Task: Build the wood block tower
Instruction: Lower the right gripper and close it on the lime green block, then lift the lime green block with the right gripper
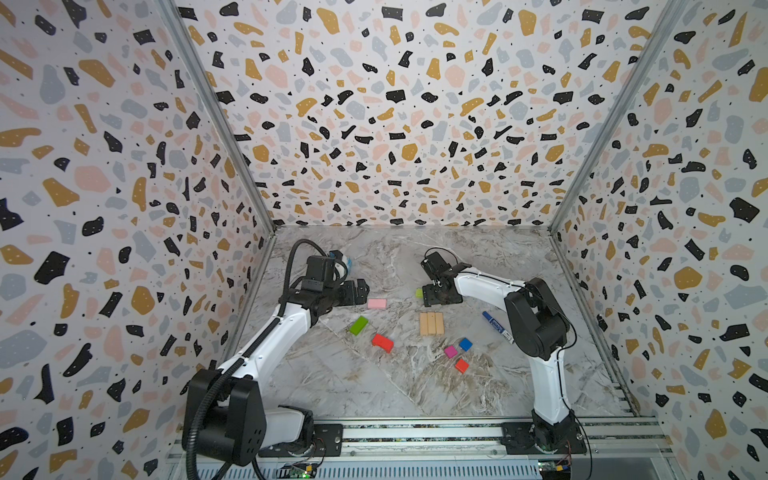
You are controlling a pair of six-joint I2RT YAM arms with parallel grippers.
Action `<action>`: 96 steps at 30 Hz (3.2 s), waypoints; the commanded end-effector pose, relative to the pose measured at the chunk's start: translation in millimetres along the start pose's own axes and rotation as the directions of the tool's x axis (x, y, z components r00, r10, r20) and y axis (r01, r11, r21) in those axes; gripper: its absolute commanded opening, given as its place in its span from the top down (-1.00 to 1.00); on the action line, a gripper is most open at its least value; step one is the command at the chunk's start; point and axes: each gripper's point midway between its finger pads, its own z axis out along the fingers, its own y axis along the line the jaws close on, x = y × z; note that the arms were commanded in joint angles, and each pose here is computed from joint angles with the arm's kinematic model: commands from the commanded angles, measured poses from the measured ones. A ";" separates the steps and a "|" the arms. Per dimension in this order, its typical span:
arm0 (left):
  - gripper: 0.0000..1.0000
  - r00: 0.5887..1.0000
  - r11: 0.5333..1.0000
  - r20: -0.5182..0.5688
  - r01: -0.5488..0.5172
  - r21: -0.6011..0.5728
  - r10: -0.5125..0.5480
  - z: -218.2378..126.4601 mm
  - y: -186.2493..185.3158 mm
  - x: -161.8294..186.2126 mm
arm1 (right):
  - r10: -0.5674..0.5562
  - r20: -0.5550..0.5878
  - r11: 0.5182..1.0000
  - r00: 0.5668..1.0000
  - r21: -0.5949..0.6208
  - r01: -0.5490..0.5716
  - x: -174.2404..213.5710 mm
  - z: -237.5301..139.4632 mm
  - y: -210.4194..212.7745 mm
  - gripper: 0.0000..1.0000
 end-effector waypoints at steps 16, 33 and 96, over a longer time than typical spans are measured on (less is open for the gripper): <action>-1.00 1.000 1.000 0.012 0.006 0.026 -0.007 -0.2 -2.9 -1.3 | 0.120 0.061 0.979 0.991 -0.174 -0.107 -33.2 -30.1 35.7 -0.78; -1.00 1.000 0.999 0.015 0.006 0.032 -0.006 -1.2 -4.2 -2.3 | 0.173 0.044 0.978 0.984 -0.128 -0.166 -42.0 -7.9 41.5 -0.67; -1.00 1.000 0.999 -0.005 0.005 0.032 -0.005 3.4 -3.2 1.7 | 0.072 0.014 0.996 0.997 -0.060 -0.071 -27.7 -6.3 -0.1 -0.57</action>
